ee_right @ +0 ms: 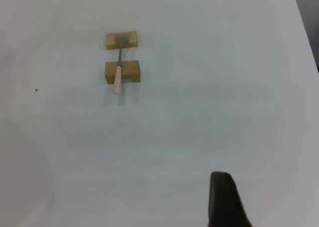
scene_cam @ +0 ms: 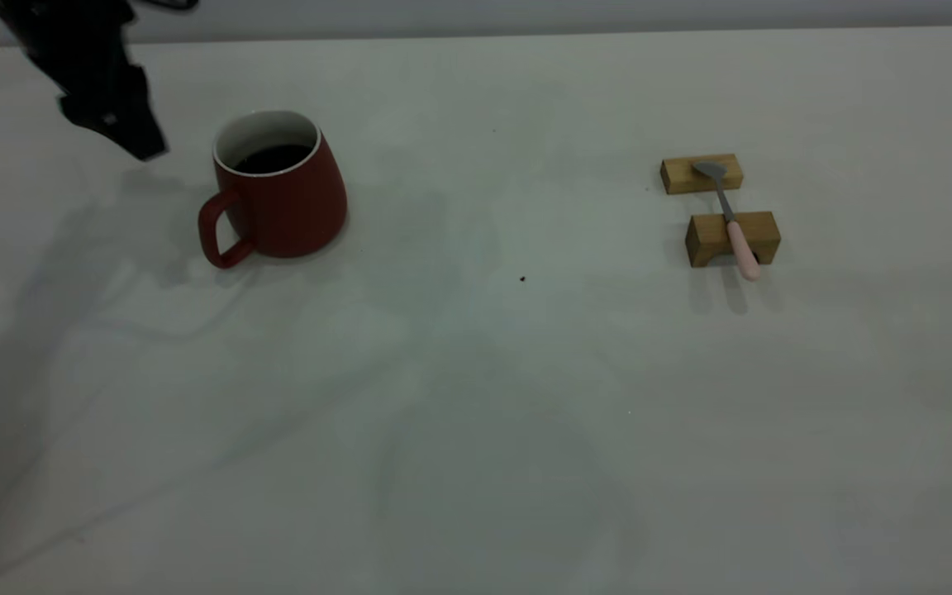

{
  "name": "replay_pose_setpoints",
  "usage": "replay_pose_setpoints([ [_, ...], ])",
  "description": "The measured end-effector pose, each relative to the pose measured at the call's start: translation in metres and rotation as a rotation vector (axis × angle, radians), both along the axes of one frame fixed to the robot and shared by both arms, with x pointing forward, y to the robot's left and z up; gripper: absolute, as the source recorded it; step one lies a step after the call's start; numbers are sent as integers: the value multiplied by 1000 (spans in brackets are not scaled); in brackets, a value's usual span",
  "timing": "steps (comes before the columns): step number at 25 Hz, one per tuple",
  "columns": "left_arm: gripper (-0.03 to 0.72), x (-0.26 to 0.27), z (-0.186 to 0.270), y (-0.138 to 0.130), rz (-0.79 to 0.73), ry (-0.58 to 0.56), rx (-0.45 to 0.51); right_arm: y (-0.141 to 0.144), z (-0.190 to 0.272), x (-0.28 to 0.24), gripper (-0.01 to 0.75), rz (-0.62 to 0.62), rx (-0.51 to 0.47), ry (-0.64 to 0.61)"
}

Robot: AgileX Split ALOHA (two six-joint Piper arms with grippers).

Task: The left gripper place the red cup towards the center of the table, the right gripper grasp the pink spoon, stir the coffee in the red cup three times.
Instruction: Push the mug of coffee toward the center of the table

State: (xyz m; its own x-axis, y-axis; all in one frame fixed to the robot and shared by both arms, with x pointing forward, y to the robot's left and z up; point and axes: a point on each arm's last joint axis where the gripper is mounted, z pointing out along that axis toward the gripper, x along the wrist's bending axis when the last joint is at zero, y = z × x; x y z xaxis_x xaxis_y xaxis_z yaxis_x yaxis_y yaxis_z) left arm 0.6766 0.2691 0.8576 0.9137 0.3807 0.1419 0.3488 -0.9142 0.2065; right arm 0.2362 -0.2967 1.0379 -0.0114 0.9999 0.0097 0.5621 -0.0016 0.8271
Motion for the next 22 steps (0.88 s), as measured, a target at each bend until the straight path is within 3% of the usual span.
replay_pose_setpoints([
  [8, 586, 2, -34, -11, -301, -34, -77, 0, 0, 0, 487, 0, 0, 0],
  [12, 586, 3, -42, -21, -336, -59, -136, 0, 0, 0, 487, 0, 0, 0],
  [22, 586, -3, -40, -78, -376, -86, -233, 0, 0, 0, 487, 0, 0, 0],
])
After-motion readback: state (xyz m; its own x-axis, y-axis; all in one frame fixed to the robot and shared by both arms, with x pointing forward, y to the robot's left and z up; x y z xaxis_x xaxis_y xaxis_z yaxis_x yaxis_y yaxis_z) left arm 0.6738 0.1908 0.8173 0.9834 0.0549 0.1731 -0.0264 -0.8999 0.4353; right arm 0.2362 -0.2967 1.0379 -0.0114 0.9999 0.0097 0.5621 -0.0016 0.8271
